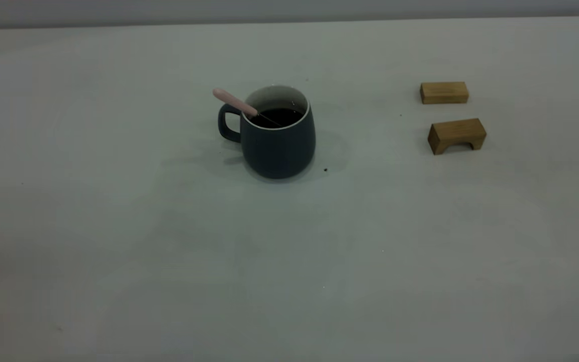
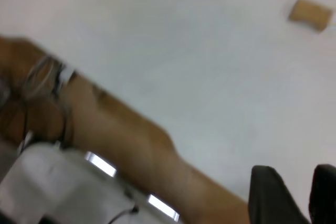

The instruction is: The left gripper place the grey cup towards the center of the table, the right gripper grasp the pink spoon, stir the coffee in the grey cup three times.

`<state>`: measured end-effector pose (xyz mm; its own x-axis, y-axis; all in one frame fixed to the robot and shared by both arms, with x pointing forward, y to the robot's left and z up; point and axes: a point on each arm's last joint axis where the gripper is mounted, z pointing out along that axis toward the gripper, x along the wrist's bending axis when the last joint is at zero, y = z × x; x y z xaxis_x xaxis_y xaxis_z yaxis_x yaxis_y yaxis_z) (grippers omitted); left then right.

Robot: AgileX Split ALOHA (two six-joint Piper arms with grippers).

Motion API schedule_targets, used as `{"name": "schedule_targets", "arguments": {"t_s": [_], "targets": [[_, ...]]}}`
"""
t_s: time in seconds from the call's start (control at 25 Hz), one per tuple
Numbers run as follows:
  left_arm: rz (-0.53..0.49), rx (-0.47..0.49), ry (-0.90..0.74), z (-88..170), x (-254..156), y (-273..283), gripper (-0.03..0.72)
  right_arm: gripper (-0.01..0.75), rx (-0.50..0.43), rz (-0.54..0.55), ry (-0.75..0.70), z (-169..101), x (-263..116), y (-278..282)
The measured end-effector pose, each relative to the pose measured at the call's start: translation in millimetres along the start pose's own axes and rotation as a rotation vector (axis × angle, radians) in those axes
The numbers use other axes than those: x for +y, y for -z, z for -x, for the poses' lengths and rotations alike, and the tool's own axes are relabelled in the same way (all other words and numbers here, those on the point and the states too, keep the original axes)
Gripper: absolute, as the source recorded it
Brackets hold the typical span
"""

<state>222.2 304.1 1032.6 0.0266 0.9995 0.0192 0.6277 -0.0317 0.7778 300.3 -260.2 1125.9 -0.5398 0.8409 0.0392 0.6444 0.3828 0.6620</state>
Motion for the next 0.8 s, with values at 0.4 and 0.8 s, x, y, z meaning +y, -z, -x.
{"name": "schedule_targets", "arguments": {"t_s": [0.4,0.8], "targets": [[0.0,0.0,0.0,0,0,0,0.355,0.236,-0.291,0.18,-0.191,-6,-69,8],[0.0,0.0,0.0,0,0,0,0.355,0.236,-0.421,0.237,-0.307,1,-106,-15]]}}
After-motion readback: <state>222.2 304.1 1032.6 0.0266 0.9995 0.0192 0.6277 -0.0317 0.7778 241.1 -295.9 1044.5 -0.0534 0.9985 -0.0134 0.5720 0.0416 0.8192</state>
